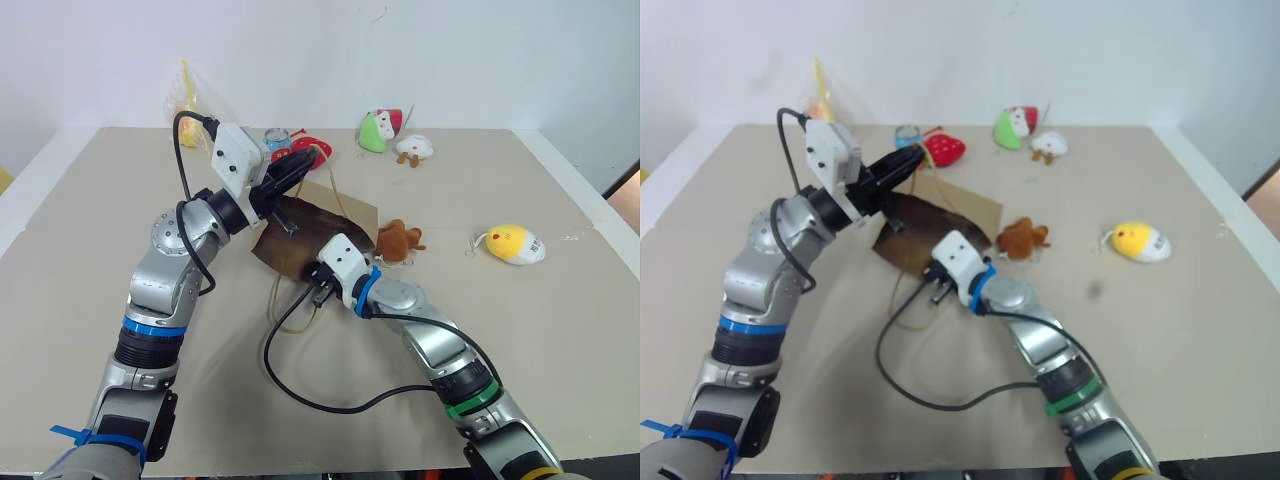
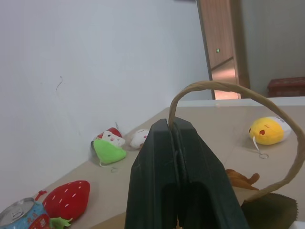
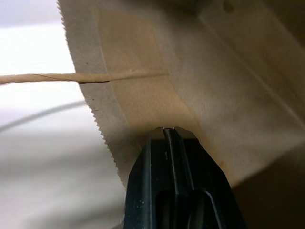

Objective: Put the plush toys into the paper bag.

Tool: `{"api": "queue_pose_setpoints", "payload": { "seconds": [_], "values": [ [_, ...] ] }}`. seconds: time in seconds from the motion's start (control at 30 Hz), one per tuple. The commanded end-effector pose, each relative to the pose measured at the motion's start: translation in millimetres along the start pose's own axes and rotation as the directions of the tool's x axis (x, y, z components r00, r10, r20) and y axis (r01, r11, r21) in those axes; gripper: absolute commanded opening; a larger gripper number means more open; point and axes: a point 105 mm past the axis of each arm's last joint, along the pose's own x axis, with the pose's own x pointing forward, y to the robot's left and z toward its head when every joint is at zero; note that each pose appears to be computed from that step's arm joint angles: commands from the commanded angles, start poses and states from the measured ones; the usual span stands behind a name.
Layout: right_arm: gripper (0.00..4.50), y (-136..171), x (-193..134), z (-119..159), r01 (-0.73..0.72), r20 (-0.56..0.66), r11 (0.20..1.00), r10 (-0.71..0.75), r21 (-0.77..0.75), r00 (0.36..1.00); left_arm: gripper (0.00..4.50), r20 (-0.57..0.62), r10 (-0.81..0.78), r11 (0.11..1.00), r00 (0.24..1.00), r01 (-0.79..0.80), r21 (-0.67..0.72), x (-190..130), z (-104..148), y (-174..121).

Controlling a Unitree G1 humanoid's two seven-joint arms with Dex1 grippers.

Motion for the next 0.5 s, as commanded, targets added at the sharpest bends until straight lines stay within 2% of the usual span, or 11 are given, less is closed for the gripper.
{"api": "queue_pose_setpoints", "payload": {
  "seconds": [0.03,0.33,0.5],
  "values": [
    [0.03,-2,1,14,0.017,0.055,1.0,-0.015,-0.023,0.998,0.0,0.04,0.027,0.999,0.999,-0.029,0.036,0,16,9],
    [0.03,-4,1,13,0.025,0.058,0.998,-0.021,-0.065,0.998,0.0,0.097,0.067,0.997,0.993,-0.069,0.026,9,35,19],
    [0.03,-5,0,16,0.029,0.068,0.998,-0.026,-0.057,0.997,0.0,0.07,0.127,0.992,0.989,-0.127,-0.015,4,27,26]
  ]
}}
